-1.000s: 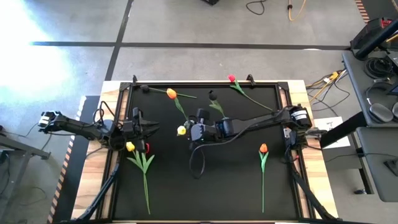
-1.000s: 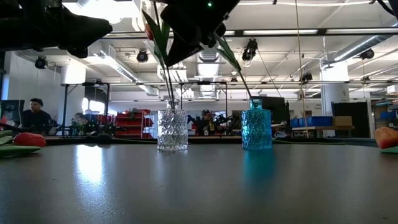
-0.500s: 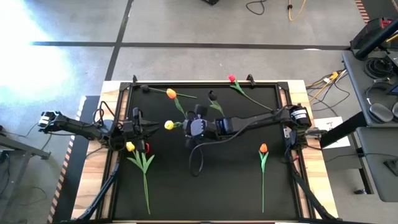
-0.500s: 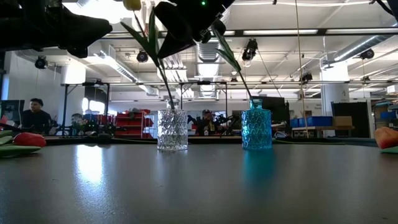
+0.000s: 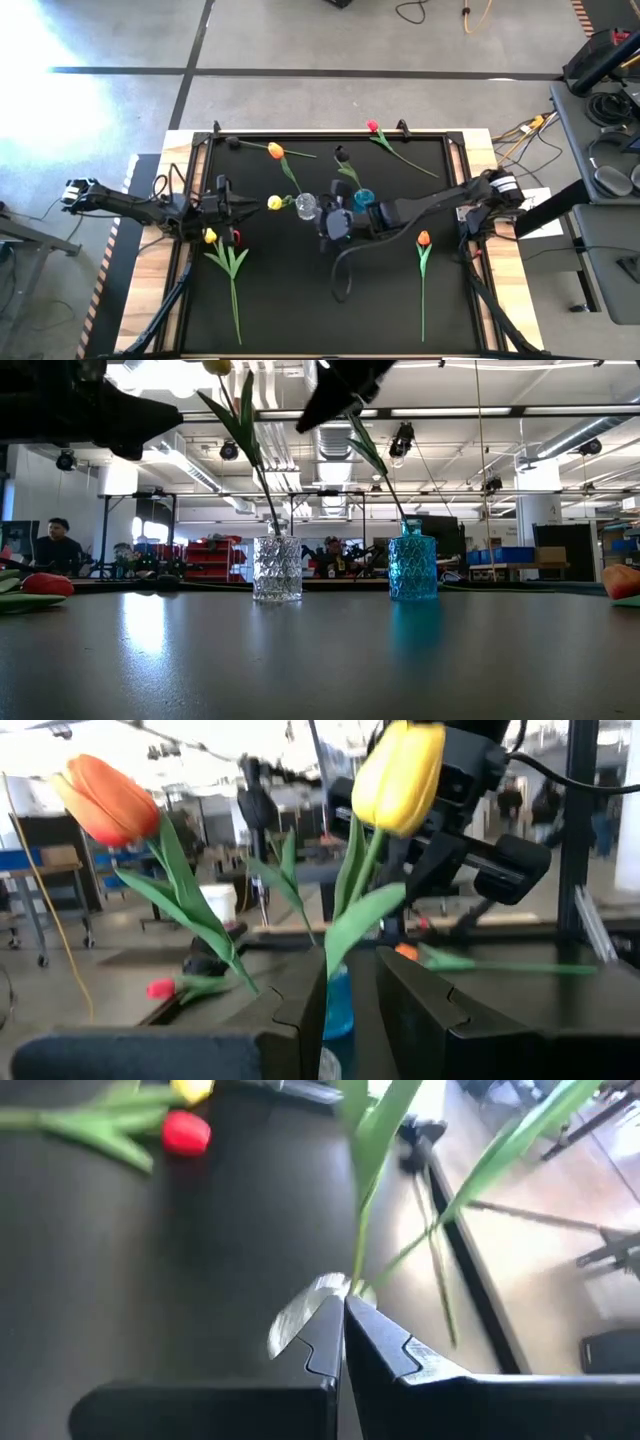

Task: Sort flowers into vase by color
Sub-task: Put the bottom red flower into the blue vase

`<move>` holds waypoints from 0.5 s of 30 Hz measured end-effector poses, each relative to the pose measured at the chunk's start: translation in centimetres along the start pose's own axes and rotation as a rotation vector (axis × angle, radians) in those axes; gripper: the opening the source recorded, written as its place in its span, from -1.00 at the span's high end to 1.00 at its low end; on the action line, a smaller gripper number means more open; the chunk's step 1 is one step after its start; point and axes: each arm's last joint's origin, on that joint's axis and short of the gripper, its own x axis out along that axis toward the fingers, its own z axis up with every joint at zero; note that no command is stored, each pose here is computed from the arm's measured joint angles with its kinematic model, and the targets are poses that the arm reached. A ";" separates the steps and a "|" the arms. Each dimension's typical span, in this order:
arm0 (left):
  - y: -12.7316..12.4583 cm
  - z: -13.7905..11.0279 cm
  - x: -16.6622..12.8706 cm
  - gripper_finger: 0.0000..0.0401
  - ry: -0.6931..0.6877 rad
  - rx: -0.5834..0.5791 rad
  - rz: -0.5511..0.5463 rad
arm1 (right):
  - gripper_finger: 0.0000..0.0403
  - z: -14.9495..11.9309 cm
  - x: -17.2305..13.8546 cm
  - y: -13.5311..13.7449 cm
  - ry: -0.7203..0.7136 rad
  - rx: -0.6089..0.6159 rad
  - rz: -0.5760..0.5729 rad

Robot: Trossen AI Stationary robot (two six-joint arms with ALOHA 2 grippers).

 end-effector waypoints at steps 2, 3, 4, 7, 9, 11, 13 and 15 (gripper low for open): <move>0.0 0.5 0.2 0.63 0.048 -0.010 -0.007 | 0.96 -1.3 -0.3 0.5 0.000 0.012 0.000; 0.0 0.8 0.4 0.63 0.082 -0.023 -0.012 | 0.96 -2.0 -0.4 0.8 -0.006 0.019 0.004; -0.1 1.2 0.5 0.63 0.116 -0.042 -0.016 | 0.96 -2.6 -0.5 0.9 -0.015 0.026 0.005; -0.3 2.4 1.0 0.63 0.231 -0.109 -0.028 | 0.96 -4.9 -1.0 1.2 -0.022 0.038 0.017; -0.7 2.8 1.5 0.65 0.291 -0.135 -0.033 | 0.96 -6.1 -1.8 1.0 -0.046 0.051 0.024; -1.4 2.8 2.0 0.71 0.362 -0.147 -0.045 | 0.96 -7.1 -2.9 0.5 -0.089 0.074 0.029; -2.3 3.0 2.5 0.79 0.448 -0.190 -0.061 | 0.96 -8.4 -3.8 0.0 -0.121 0.094 0.031; -3.2 3.2 3.0 0.87 0.543 -0.248 -0.050 | 0.96 -9.7 -4.5 -0.5 -0.138 0.114 0.031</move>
